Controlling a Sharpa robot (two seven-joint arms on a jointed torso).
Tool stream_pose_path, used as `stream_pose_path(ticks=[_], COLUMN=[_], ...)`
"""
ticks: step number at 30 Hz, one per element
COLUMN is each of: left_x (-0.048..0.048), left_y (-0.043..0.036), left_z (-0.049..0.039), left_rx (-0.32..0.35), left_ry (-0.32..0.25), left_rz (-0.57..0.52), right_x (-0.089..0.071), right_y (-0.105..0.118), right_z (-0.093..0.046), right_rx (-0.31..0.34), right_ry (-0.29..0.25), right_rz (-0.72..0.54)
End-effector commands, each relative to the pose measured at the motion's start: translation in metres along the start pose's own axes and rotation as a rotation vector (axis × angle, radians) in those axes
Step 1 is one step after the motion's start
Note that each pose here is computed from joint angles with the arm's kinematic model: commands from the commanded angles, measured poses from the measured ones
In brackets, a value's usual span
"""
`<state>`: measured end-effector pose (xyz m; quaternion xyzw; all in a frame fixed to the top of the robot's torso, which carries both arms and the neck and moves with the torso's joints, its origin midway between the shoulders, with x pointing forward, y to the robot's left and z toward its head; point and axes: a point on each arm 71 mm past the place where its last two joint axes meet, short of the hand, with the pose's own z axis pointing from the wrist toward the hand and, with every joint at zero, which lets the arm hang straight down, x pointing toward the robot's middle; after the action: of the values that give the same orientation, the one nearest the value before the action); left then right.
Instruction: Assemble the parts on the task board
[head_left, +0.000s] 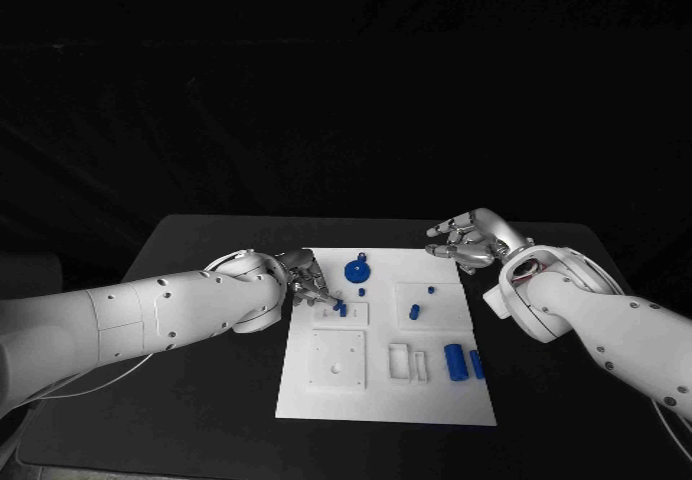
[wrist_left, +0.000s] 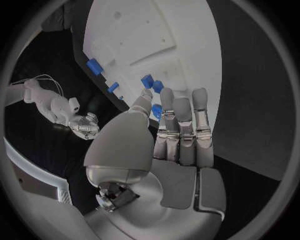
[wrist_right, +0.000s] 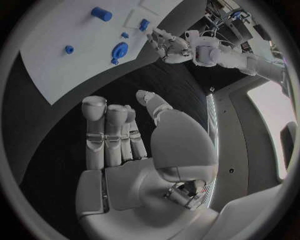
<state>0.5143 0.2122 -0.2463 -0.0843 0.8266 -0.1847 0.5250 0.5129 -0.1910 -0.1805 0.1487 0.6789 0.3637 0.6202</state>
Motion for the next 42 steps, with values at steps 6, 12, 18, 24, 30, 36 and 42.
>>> stream_pose_path(ticks=[6,12,18,24,30,36,42], left_x=[0.0017,0.0059,0.0095,0.0115,0.0125,0.0133,0.0152], left_y=[0.0011,-0.0002,-0.0016,-0.0027,-0.0041,-0.0056,-0.0072], left_z=[0.0028,0.0044,0.0054,0.0057,0.0062,0.007,0.0073], left_rx=[-0.041,-0.041,-0.039,-0.037,-0.034,-0.031,-0.028], left_ry=[-0.014,-0.005,0.009,0.02,0.024,0.025,0.032], left_rz=[0.009,0.006,-0.004,-0.019,-0.024,-0.026,-0.028], right_x=[0.002,0.002,0.002,0.002,0.002,0.002,0.003], right_y=[0.001,0.001,0.001,0.001,0.001,0.001,0.001], right_z=[-0.001,-0.001,-0.001,-0.001,-0.001,-0.001,-0.001], right_rx=[-0.016,-0.016,-0.015,-0.015,-0.015,-0.015,-0.014], right_ry=[0.013,0.013,0.013,0.014,0.014,0.014,0.014], right_rz=[-0.012,-0.012,-0.012,-0.012,-0.012,-0.012,-0.013])
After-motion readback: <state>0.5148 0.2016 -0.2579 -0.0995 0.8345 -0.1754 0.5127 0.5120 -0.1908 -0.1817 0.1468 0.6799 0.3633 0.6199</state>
